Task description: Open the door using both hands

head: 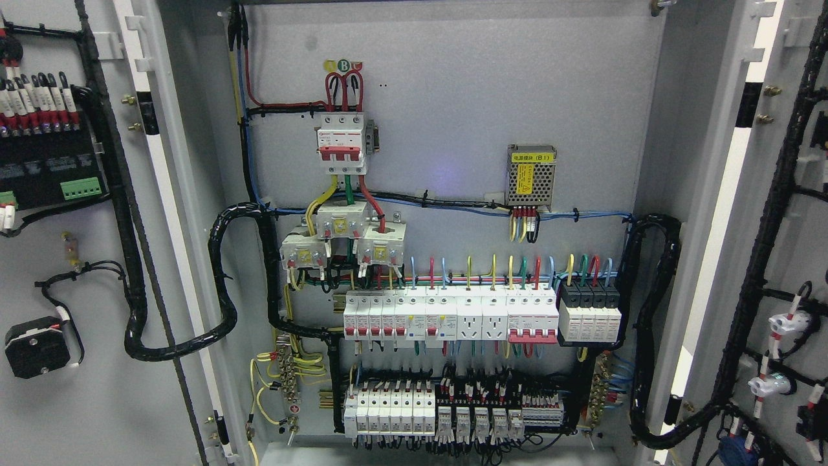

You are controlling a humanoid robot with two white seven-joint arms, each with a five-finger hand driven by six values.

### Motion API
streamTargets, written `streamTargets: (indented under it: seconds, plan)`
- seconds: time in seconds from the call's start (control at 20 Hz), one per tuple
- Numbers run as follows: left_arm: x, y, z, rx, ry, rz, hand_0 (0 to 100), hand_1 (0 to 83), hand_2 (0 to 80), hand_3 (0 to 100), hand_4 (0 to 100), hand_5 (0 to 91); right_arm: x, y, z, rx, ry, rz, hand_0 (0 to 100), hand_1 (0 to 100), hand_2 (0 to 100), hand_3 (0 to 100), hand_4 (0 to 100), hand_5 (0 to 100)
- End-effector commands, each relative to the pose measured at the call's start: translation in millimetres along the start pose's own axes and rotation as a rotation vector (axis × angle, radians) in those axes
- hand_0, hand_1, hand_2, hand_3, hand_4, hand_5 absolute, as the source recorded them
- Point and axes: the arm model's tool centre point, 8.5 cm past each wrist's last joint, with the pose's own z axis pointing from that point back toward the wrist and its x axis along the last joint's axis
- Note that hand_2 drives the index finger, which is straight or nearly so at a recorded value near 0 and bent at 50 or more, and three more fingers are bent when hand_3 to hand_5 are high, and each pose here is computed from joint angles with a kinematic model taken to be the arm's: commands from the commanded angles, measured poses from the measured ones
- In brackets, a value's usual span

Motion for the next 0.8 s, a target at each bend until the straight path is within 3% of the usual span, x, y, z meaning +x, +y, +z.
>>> streamTargets:
  seconds: [0.0,0.2,0.5,0.75]
  plan:
    - [-33,-20,0,-0.019,0.107,0.035,0,0.0,0.0,0,0,0.0,1,35,-4,0.010,0.144,0.002,38,0,0,0,0,0]
    - [-33,-21,0,-0.019,0.103,0.039,0,0.0,0.0,0,0,0.0,7,45,-5,0.018,0.183,0.006,38,0,0,0,0,0]
    - [-30,-21,0,-0.019,0.085,0.040,0,0.0,0.0,0,0,0.0,13,49,-7,-0.070,0.168,0.016,38,0,0,0,0,0]
    - [-29,-21,0,-0.021,0.080,0.042,0,0.0,0.0,0,0,0.0,13,49,-7,-0.072,0.164,-0.089,38,0,0,0,0,0]
